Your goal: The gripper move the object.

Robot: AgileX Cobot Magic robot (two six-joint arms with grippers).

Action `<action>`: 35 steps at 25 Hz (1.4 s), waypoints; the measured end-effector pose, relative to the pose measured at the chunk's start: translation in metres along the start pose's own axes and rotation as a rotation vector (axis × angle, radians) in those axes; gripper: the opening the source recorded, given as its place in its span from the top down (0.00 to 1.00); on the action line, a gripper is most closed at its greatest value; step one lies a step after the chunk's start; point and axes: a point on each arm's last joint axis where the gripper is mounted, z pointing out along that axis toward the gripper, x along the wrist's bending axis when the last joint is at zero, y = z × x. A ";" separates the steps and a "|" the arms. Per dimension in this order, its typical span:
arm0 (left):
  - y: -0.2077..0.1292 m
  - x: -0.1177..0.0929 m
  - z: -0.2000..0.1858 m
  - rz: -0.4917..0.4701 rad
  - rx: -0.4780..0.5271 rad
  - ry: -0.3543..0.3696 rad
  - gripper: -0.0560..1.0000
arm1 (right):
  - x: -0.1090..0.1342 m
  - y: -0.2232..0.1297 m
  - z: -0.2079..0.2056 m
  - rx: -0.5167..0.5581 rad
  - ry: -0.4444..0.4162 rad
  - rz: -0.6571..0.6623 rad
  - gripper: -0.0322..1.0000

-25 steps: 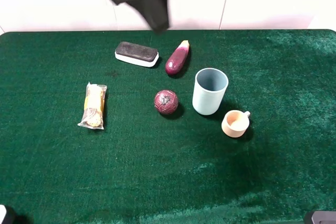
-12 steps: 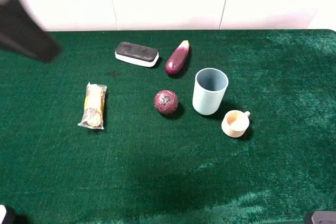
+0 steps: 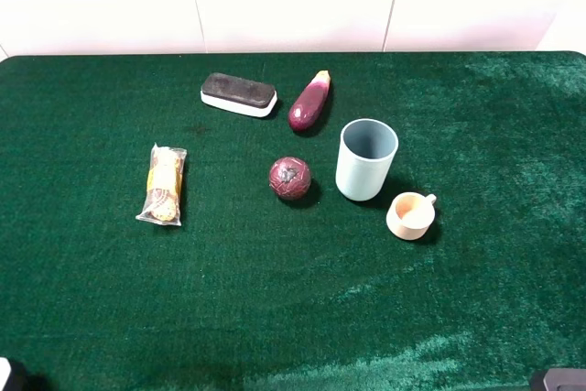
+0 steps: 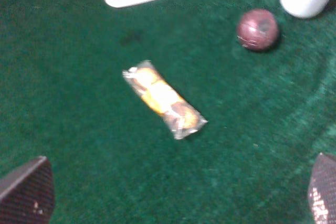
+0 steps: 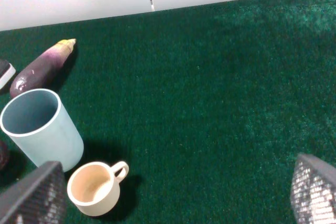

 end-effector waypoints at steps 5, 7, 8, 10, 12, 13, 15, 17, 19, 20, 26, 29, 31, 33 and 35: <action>-0.035 0.006 -0.002 -0.130 -0.009 0.112 0.02 | 0.000 0.000 0.000 0.000 0.000 0.000 0.34; -0.047 0.006 0.002 -0.182 0.002 0.147 0.02 | 0.000 0.000 0.000 0.001 0.000 0.000 0.34; -0.054 0.005 0.004 -0.217 0.007 0.169 0.02 | 0.000 0.000 0.000 0.000 0.000 0.000 0.34; -0.067 0.003 0.007 -0.264 0.010 0.200 0.02 | 0.000 0.000 0.000 0.000 0.000 0.000 0.34; -0.080 0.000 0.012 -0.311 0.011 0.222 0.02 | 0.000 0.000 0.000 0.000 0.000 0.000 0.34; -0.086 -0.002 0.014 -0.324 0.007 0.228 0.02 | 0.000 0.000 0.000 0.000 0.000 0.000 0.34; -0.097 -0.005 0.017 -0.346 -0.003 0.244 0.02 | 0.000 0.000 0.000 0.000 0.000 0.000 0.34; -0.106 -0.008 0.022 -0.354 -0.030 0.251 0.02 | 0.000 0.000 0.000 0.000 0.000 0.000 0.34; -0.113 -0.010 0.027 -0.353 -0.063 0.252 0.02 | 0.000 0.000 0.000 0.000 0.000 0.000 0.34; -0.117 -0.011 0.030 -0.352 -0.077 0.252 0.02 | 0.000 0.000 0.000 0.000 0.000 0.000 0.34; -0.134 -0.018 0.041 -0.355 -0.126 0.232 0.02 | 0.000 0.000 0.000 0.000 0.000 0.000 0.34; -0.138 -0.021 0.038 -0.352 -0.171 0.231 0.02 | 0.000 0.000 0.000 0.000 0.000 0.000 0.34; -0.141 -0.023 0.036 -0.349 -0.198 0.233 0.02 | 0.000 0.000 0.000 0.000 0.000 0.000 0.34; -0.141 -0.023 0.035 -0.348 -0.201 0.233 0.02 | 0.000 0.000 0.000 0.000 0.000 0.000 0.34; -0.141 -0.023 0.035 -0.348 -0.202 0.233 0.02 | 0.000 0.000 0.000 0.000 0.000 0.000 0.34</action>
